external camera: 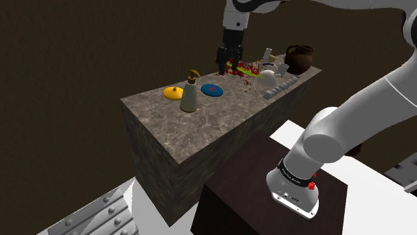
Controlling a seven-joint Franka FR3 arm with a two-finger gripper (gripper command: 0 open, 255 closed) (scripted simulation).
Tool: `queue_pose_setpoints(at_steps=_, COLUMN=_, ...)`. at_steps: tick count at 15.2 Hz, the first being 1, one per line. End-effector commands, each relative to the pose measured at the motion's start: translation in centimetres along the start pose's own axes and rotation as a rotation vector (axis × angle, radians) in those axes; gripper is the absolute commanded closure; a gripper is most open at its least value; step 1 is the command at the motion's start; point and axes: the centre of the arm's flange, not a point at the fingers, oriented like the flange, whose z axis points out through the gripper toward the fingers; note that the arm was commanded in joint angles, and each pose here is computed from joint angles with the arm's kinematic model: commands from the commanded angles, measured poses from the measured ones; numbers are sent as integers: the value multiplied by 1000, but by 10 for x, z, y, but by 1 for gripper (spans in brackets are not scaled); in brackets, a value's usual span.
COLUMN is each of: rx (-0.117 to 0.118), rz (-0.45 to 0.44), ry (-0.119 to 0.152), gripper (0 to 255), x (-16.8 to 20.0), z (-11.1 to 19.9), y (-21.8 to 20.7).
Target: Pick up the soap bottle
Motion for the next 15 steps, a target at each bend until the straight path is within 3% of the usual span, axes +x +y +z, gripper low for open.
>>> queue_pose_setpoints(at_steps=1, rx=-2, rz=-1, ry=5, gripper=0, x=24, z=7, y=6)
queue_pose_setpoints(at_steps=15, rx=-12, rz=-3, ry=37, gripper=0, x=195, z=45, y=48)
